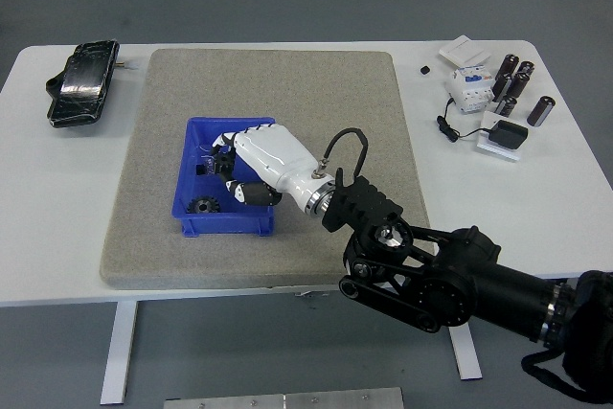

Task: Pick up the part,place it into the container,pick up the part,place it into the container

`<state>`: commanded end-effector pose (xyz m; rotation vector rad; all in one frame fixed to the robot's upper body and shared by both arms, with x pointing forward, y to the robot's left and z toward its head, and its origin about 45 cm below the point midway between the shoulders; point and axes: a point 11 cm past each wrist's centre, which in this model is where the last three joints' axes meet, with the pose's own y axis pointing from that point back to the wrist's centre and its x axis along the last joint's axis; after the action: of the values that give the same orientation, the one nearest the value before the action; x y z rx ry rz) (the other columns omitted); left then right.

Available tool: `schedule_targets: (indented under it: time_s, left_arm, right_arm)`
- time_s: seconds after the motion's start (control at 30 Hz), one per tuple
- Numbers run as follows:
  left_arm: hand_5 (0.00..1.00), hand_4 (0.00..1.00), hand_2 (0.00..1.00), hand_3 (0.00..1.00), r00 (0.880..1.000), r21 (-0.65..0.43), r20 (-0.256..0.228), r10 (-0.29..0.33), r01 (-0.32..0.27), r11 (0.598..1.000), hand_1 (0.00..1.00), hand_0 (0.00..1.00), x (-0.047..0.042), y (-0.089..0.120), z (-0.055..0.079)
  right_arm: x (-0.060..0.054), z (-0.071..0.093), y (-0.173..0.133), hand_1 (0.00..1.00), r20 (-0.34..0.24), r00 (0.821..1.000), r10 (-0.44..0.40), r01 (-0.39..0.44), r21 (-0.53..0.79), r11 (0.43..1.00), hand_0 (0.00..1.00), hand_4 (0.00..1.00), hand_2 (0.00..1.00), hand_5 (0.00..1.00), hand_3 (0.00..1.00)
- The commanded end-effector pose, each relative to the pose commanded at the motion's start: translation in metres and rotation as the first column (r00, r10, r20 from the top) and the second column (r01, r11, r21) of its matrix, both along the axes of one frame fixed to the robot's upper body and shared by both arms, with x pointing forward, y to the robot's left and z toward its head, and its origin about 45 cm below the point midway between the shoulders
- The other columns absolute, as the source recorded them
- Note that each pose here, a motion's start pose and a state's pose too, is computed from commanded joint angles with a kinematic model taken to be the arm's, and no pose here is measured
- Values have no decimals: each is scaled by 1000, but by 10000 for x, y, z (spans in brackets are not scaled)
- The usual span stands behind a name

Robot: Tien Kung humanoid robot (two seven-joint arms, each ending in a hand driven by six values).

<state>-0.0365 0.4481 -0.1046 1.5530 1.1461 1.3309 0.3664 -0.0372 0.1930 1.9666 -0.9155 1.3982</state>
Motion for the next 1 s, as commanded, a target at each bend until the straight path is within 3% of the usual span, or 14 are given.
schedule_targets:
  time_s: [0.07,0.1,0.27,0.43,0.6,0.77,1.0]
  left_arm:
    - [579,721,622,638,1000,0,1,0,0,1000,645,673,1,-1,-1]
    - [578,721,621,640,1000,0,1,0,0,1000,646,673,1,-3,-1]
    - [578,721,621,640,1000,-1,0,0,0,1000,646,673,-4,-4,-2]
    - [583,722,622,637,1000,-2,0,-1,1,1000,646,673,-8,-8,-3]
    - [583,722,616,621,1000,-5,-5,0,0,1000,645,673,-32,-19,-6]
    - [588,719,616,621,1000,-4,-9,3,-3,1000,646,673,-55,-22,-7]
    - [585,719,616,621,1000,-10,-7,-3,3,1000,646,673,-43,-29,-10]
  right_arm:
    - [3,-28,-12,821,-8,1000,-5,5,-8,1000,868,597,815,325,748]
    - [4,-41,-19,861,-13,1000,-8,7,-9,1000,911,626,864,330,819]
    - [24,-38,-56,861,-29,999,-24,24,12,1000,911,626,864,330,819]
    - [107,63,-212,859,-47,996,-78,83,100,992,922,653,864,322,845]
    - [179,205,-556,834,-30,986,-163,166,194,967,912,659,836,321,819]
    - [176,229,-952,785,-74,967,-243,254,326,911,865,659,796,332,783]
    - [61,108,-1445,775,-200,933,-298,359,545,758,824,657,790,329,753]
